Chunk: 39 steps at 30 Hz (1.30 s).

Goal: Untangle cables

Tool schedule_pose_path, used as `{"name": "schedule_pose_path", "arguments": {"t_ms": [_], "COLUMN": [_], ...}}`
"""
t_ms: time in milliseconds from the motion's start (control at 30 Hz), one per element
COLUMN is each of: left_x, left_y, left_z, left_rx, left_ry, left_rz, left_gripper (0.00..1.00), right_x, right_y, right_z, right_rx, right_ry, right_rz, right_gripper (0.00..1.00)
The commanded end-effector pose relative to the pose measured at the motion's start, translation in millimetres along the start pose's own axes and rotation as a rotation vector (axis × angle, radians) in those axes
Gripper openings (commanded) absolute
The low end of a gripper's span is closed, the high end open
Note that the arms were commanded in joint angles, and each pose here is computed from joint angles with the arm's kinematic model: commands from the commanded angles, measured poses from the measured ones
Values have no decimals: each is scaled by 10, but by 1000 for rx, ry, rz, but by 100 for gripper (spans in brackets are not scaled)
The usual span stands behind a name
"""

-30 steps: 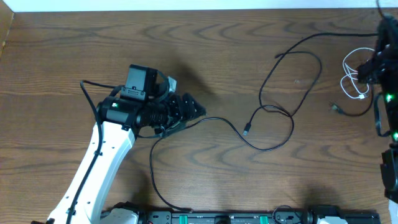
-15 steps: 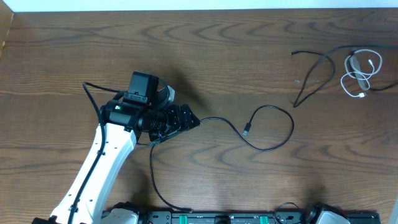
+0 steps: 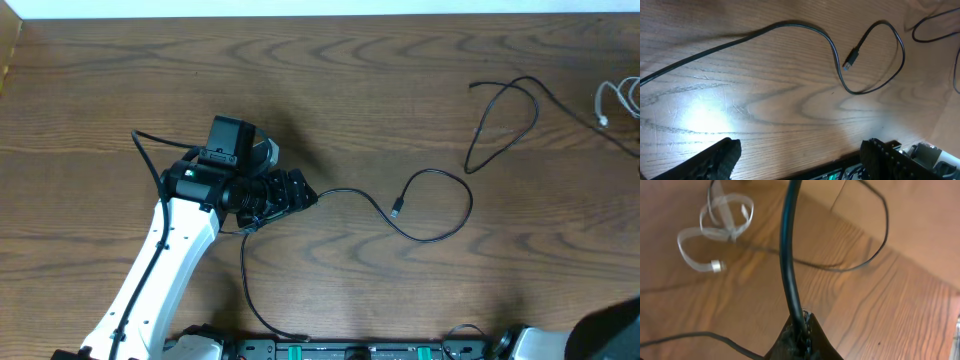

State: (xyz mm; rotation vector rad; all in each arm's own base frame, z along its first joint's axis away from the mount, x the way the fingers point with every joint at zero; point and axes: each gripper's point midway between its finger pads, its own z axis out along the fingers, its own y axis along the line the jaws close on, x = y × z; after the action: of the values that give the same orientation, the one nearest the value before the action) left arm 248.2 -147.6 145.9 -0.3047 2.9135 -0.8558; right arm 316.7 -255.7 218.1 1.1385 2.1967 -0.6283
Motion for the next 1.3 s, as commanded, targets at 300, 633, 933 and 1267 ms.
{"name": "schedule_pose_path", "arguments": {"t_ms": [300,633,933,1267], "left_x": [5,-49,-67,-191], "left_y": [71,175,230,463], "left_z": [7,25,98,88], "left_rx": [-28,-85,-107,-224], "left_ry": [-8,-30,-11,-67], "left_rz": [12,7,-7,-46], "left_gripper": [82,82,82,82], "right_x": [542,947,1603,2471], "right_y": [231,733,1296,2143], "right_z": [637,477,-144,-1195], "right_rx": [-136,-383,-528,-903], "right_ry": [283,481,655,617], "right_rz": [34,23,-268,-896], "right_gripper": [65,99,99,99]}}
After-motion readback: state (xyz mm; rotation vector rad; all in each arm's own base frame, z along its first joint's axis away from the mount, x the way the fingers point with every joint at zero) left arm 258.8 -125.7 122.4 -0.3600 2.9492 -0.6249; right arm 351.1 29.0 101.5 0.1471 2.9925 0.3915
